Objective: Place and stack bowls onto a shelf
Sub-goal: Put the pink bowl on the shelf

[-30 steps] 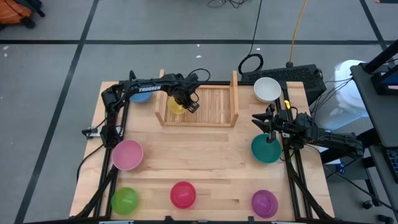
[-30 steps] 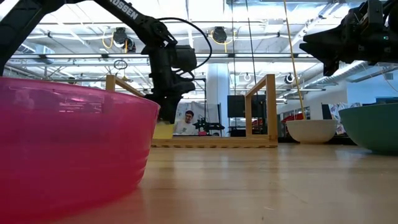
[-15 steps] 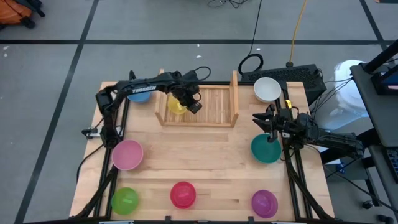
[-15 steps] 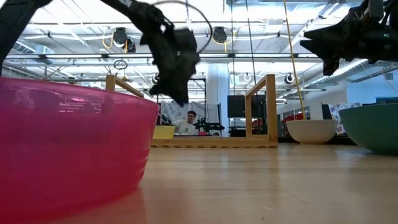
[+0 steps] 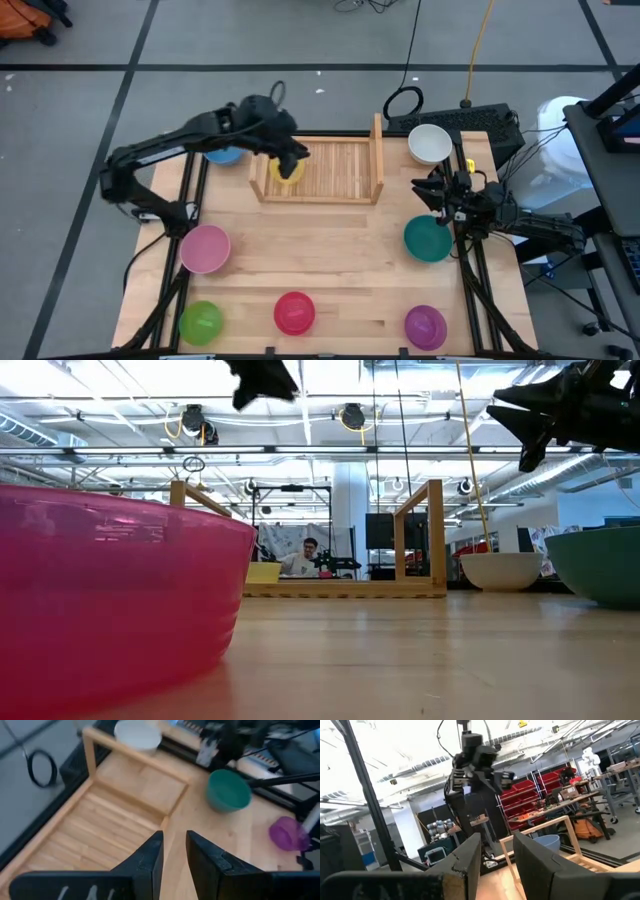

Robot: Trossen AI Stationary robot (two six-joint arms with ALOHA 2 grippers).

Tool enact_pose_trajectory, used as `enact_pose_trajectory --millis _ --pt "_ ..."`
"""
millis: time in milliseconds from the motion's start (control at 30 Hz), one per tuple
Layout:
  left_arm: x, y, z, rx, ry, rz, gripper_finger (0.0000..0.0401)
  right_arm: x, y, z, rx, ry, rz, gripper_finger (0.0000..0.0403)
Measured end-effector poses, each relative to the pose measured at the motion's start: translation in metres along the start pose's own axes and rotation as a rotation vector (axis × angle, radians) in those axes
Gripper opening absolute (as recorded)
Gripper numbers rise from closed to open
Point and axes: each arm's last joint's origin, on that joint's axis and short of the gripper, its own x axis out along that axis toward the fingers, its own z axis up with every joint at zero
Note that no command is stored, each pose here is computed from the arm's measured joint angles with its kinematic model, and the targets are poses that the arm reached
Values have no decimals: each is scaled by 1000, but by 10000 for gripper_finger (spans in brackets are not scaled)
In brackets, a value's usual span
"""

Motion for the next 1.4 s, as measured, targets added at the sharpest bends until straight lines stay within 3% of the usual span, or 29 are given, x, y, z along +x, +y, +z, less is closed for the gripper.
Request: enact_pose_trajectory --millis 133,300,467,600,733,833,1100,1300,1400 --pt "-30 -15 -8 47 16 -25 88 0 0 0 27 1 2 110" --pt "-55 -27 -37 22 227 49 88 0 0 0 30 0 3 110" --pt "-76 -39 -67 -169 467 118 88 0 0 1 35 -7 6 110" --pt "-88 -49 -86 -365 630 244 88 0 0 1 37 -7 5 110" --pt "-93 -61 -94 -470 624 280 88 0 1 1 36 -13 7 110" --pt "-94 -70 -99 -415 640 273 88 0 1 2 36 -15 8 110" --pt "-98 -93 -113 -48 667 171 88 0 2 5 31 -55 25 110" --pt "-83 -96 -142 57 785 197 88 0 3 7 26 -69 31 110" --pt "-71 -93 -160 26 849 262 88 0 3 7 26 -69 31 110"
